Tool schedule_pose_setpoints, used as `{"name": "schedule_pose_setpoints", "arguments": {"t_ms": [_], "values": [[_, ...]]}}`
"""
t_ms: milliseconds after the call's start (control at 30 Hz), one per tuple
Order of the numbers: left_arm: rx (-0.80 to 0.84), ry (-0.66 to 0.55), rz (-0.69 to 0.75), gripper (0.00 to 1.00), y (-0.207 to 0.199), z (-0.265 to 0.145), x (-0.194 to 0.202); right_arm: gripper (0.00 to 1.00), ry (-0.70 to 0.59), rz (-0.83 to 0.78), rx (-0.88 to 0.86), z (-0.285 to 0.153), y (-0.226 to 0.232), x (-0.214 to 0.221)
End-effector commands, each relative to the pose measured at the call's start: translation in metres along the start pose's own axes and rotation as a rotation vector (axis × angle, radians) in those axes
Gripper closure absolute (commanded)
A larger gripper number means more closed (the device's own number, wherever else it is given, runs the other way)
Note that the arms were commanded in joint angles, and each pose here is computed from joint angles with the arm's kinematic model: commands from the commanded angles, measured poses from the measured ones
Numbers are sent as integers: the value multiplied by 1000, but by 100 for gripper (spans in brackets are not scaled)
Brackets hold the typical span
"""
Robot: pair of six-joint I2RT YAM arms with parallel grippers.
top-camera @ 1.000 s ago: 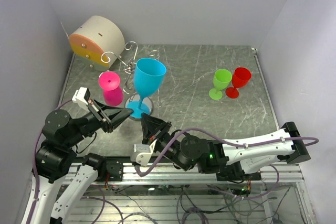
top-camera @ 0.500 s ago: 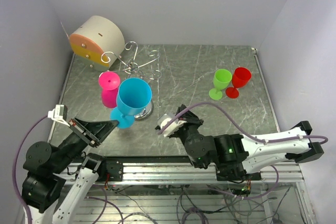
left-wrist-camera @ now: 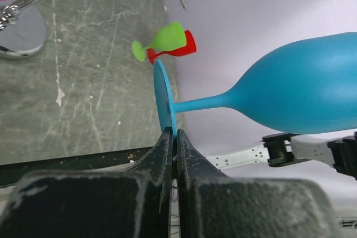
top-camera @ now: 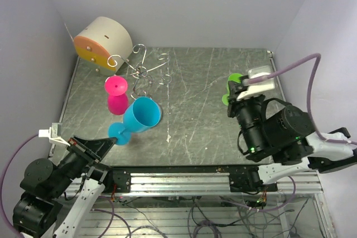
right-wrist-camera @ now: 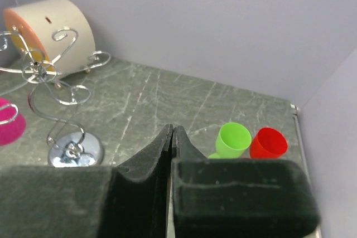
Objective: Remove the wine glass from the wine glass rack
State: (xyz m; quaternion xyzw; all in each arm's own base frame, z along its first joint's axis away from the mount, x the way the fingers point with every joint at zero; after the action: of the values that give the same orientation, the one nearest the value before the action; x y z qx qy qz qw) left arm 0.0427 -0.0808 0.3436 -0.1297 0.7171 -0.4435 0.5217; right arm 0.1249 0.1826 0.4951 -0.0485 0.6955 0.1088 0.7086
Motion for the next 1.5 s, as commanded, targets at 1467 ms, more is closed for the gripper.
{"name": "schedule_pose_setpoints", "arguments": {"t_ms": [1467], "values": [[20,-39,57,93,-13,-20,-11,100,-270,-600,662,285,-85,-30]]}}
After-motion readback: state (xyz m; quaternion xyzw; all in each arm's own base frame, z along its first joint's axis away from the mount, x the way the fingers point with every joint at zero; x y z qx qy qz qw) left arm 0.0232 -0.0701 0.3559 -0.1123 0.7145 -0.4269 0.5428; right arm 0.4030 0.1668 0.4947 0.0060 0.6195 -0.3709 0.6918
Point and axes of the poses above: each gripper's point midway between its finger pads, its own z axis out along the fingers, its own y axis along the line the jaws close on, x = y × z, the point moved 3 cm from there along -z, back along the fingers, and after that the axes turned 12 degrees about z, right-handed, at the moved point
